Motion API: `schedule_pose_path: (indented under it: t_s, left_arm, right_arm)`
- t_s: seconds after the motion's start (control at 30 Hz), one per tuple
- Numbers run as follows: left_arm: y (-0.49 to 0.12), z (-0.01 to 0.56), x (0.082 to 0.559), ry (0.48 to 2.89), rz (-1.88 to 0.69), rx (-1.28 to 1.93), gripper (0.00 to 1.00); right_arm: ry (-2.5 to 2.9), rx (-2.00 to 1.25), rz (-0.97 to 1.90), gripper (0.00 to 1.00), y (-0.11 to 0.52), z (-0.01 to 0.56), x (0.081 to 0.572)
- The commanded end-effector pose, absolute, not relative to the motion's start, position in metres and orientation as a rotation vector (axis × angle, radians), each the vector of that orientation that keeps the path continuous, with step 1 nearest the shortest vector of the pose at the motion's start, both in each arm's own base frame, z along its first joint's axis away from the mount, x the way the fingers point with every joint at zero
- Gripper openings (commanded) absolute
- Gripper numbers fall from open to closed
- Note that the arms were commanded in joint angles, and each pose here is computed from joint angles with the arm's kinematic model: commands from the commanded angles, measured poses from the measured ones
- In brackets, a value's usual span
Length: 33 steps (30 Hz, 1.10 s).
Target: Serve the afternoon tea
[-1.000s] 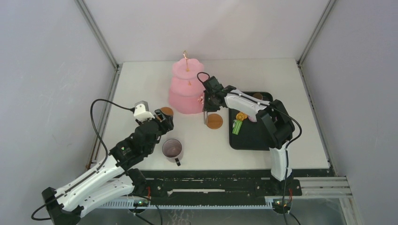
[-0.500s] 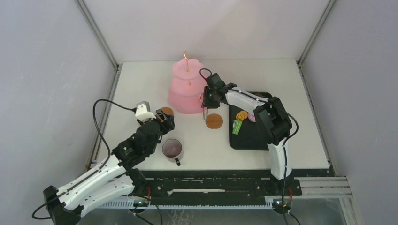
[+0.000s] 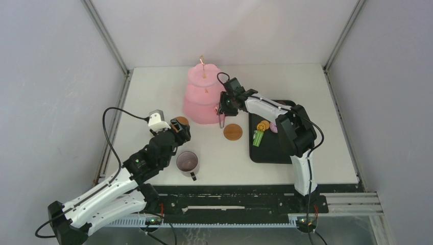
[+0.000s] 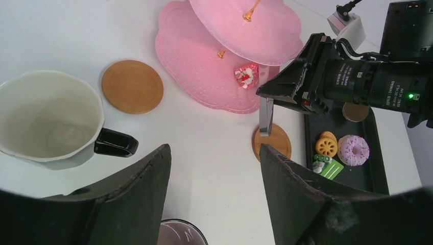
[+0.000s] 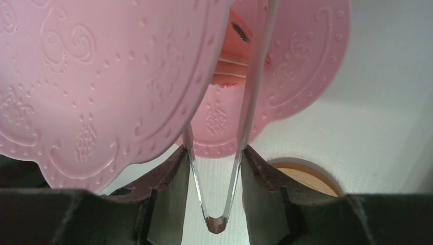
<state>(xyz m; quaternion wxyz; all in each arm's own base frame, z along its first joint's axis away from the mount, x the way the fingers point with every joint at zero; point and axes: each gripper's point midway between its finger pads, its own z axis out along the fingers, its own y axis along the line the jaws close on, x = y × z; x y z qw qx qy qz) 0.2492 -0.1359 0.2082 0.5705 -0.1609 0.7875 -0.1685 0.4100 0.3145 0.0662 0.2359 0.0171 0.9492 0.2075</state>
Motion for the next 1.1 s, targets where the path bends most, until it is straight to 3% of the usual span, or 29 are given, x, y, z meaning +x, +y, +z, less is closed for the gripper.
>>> schedule_pose_path:
  t_s: [0.0,1.07]
  left_arm:
    - [-0.139,0.216,0.251,1.816,-0.415,-0.373,0.69]
    - [-0.132,0.221,0.247,1.801,-0.396,-0.387,0.69]
  right_arm:
    - [2.504,0.054,0.623,0.48,0.315,0.099,0.420]
    - [2.468,0.010,0.557,0.47,0.299,0.118,0.370]
